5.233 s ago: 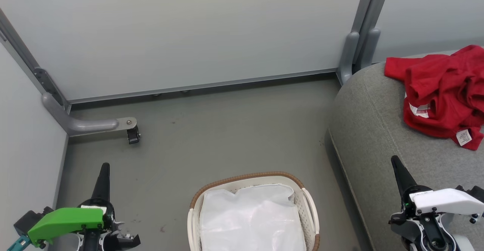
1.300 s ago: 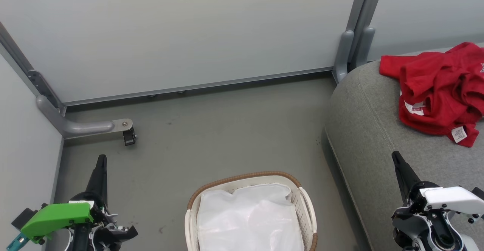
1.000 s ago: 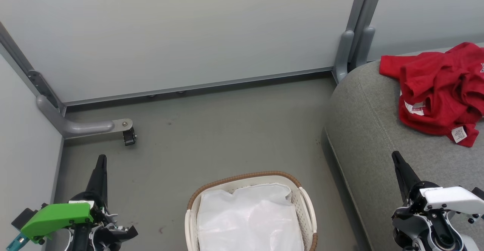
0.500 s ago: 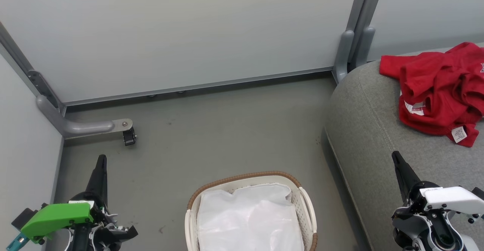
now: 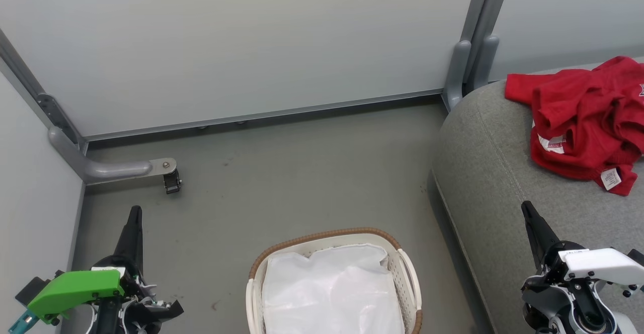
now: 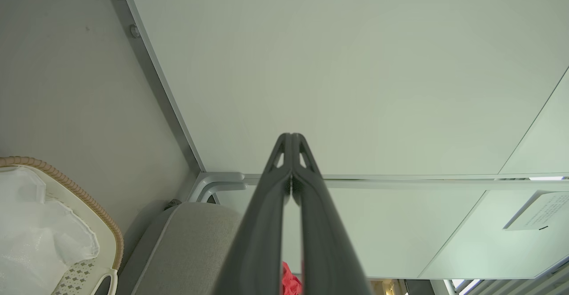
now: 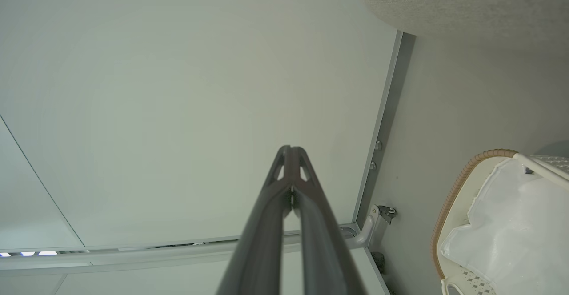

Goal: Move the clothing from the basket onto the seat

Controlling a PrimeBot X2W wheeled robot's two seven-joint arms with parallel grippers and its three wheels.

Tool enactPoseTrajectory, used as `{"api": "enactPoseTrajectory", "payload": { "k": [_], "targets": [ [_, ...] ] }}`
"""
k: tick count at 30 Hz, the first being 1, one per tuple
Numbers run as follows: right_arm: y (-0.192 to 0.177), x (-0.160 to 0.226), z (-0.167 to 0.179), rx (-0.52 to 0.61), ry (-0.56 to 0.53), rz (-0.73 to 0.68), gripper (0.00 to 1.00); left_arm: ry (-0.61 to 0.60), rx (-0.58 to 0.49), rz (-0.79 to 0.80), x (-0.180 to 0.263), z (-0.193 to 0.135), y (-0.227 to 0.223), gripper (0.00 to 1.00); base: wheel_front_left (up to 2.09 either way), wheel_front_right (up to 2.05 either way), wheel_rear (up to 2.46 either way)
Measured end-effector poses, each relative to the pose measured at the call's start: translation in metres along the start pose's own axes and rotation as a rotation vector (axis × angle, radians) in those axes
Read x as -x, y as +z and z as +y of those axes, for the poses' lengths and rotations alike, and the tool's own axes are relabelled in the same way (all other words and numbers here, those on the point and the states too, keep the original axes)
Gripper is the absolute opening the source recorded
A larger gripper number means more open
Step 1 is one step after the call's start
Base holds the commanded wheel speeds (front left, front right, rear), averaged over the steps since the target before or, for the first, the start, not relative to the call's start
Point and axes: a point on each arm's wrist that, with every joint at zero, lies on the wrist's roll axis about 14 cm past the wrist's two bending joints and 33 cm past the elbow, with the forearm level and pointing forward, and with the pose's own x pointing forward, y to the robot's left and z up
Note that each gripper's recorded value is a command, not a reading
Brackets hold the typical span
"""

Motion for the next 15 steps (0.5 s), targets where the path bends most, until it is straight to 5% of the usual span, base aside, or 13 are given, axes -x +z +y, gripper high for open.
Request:
{"api": "enactPoseTrajectory", "payload": {
  "k": [15],
  "targets": [
    [0.0, 0.0, 0.0, 0.0, 0.0, 0.0, 0.0, 0.0, 0.0, 0.0, 0.0, 0.0, 0.0, 0.0, 0.0, 0.0, 0.0]
  ]
}}
